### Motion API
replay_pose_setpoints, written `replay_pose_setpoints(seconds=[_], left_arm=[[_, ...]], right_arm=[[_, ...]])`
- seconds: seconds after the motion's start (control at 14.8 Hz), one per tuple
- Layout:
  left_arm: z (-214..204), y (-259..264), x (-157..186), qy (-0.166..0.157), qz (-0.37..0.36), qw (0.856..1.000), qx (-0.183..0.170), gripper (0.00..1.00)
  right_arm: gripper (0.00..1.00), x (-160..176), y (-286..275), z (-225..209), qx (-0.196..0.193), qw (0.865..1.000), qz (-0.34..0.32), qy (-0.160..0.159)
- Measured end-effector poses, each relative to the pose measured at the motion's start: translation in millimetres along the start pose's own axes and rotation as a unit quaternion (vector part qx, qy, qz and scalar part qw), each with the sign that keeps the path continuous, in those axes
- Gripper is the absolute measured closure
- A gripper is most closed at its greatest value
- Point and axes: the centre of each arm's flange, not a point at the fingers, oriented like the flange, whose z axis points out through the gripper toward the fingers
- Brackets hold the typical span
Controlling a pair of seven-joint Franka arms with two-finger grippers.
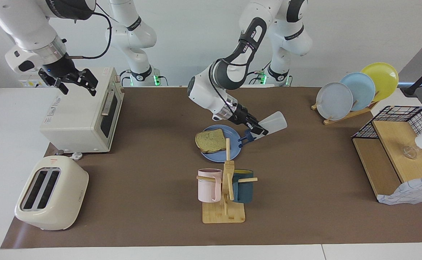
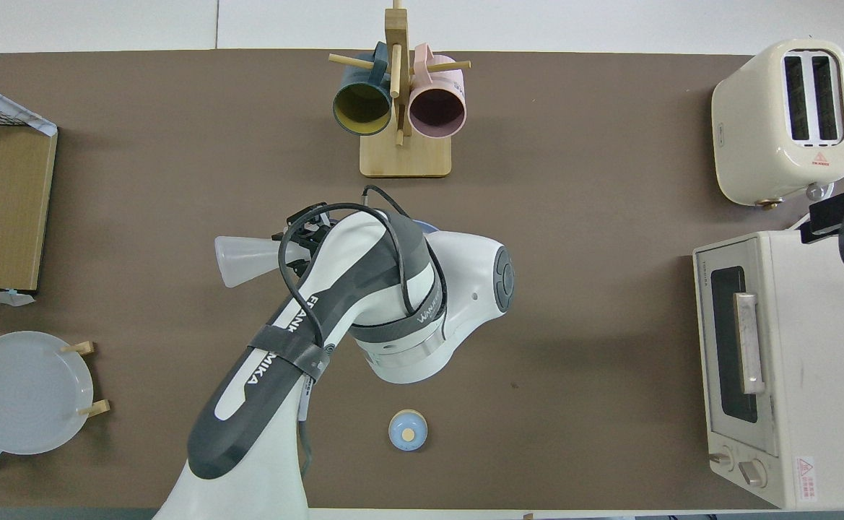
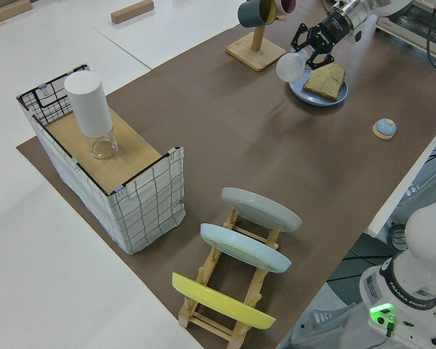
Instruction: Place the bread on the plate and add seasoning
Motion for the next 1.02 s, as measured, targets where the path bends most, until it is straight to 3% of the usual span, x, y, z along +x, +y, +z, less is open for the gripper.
replay_pose_setpoints(seconds=[0.54,0.75,1.02], left_arm=[[-74.5,79.6,21.8,0.033,0.054,0.998,0.012,0.66],[-72.9,78.6,20.9,0.03,0.053,0.998,0.009,0.66],[-40.9,47.4,13.6,0.017,0.03,0.999,-0.014,0.66]], right_arm=[[0.0,0.0,0.0,0.0,0.0,1.0,0.0,0.0],[0.0,0.0,0.0,0.0,0.0,1.0,0.0,0.0],[0.0,0.0,0.0,0.0,0.0,1.0,0.0,0.0]])
